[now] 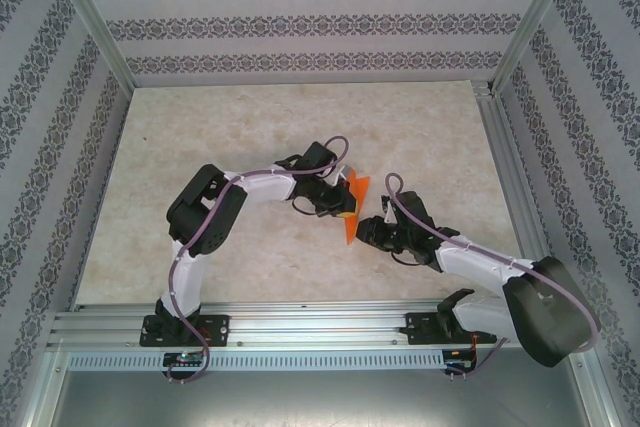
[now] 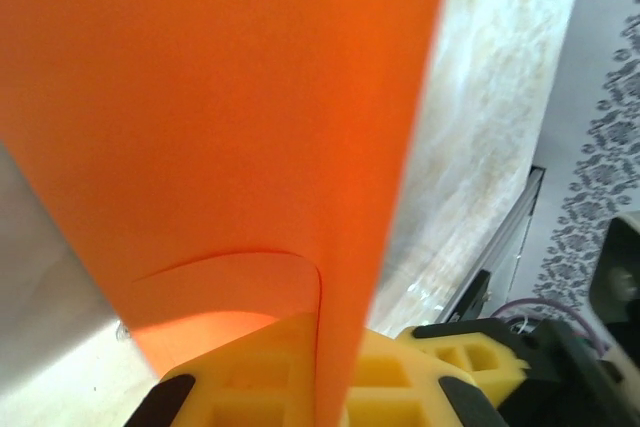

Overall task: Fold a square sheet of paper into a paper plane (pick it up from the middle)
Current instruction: Fold the wing for the fifth time at the center of the table.

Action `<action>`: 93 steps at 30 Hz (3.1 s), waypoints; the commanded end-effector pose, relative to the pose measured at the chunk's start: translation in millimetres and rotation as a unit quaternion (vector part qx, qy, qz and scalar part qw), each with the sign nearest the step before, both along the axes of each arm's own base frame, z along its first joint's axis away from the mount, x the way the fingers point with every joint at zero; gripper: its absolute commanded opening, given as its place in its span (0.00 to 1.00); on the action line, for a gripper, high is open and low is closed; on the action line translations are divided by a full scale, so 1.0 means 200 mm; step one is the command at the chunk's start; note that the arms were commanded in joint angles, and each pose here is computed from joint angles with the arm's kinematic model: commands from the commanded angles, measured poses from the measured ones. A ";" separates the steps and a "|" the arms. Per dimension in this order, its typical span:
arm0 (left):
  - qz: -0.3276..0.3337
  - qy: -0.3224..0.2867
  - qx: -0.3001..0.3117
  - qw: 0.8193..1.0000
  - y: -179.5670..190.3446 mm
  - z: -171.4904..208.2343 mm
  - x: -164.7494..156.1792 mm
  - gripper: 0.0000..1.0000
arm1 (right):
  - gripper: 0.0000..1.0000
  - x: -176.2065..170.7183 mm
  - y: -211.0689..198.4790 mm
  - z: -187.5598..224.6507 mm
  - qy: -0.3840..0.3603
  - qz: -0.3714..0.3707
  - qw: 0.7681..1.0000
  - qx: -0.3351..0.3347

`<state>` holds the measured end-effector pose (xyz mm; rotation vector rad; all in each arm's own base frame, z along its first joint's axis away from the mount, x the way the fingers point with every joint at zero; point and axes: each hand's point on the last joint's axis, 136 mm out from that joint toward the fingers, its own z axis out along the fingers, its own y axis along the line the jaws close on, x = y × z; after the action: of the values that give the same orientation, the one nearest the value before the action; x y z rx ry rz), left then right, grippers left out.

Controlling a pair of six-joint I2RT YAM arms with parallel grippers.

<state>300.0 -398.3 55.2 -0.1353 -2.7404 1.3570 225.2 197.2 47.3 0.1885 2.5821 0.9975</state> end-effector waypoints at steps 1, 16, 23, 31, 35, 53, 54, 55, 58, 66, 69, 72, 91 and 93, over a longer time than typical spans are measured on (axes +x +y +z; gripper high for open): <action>0.030 0.008 -0.035 0.999 -0.01 0.02 0.08 0.01 | 0.29 0.07 0.04 0.05 -0.043 0.016 0.999 -0.003; 0.073 0.023 -0.043 0.996 0.00 0.03 0.11 0.01 | 0.30 0.18 0.10 -0.01 -0.095 0.002 0.994 -0.062; 0.077 0.023 -0.047 0.996 -0.01 0.06 0.12 0.01 | 0.27 0.21 0.11 -0.07 -0.089 -0.010 0.994 -0.064; 0.087 0.027 -0.043 0.995 0.01 0.06 0.11 0.01 | 0.07 0.17 0.12 -0.12 -0.082 0.025 0.993 -0.083; 0.093 0.029 -0.040 0.994 0.02 0.07 0.10 0.01 | 0.05 0.11 0.14 -0.11 -0.083 0.073 0.990 -0.083; 0.164 0.017 0.042 0.985 0.27 0.08 -0.02 0.09 | 0.12 -0.03 0.32 -0.11 -0.045 0.261 0.964 -0.025; 0.166 0.019 0.048 0.985 0.27 0.06 -0.02 0.09 | 0.15 -0.02 0.31 -0.12 -0.045 0.258 0.965 -0.033; 0.167 0.017 0.049 0.985 0.27 0.05 -0.02 0.09 | 0.17 -0.01 0.30 -0.13 -0.046 0.254 0.965 -0.041; 0.167 0.019 0.052 0.984 0.27 0.03 -0.01 0.09 | 0.26 0.03 0.25 -0.13 -0.046 0.230 0.969 -0.073; 0.141 0.020 0.035 0.989 0.17 0.02 0.05 0.09 | 0.45 0.09 0.17 -0.07 -0.076 0.153 0.980 -0.097; 0.131 0.018 0.038 0.990 0.15 0.01 0.07 0.10 | 0.50 0.10 0.15 -0.04 -0.087 0.130 0.983 -0.096; 0.113 0.016 0.033 0.993 0.12 0.01 0.07 0.09 | 0.47 0.11 0.11 -0.01 -0.094 0.105 0.986 -0.093; 0.044 0.004 0.021 0.999 0.12 -0.04 0.17 0.08 | 0.20 0.28 -0.08 0.09 -0.057 -0.072 0.996 0.015; 0.039 0.002 0.021 0.999 0.12 -0.05 0.18 0.08 | 0.18 0.31 -0.06 0.11 -0.055 -0.063 0.996 0.027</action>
<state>332.6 -377.5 43.7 0.0389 -2.8066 1.3067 275.2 177.9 56.4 0.2706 2.4580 0.9188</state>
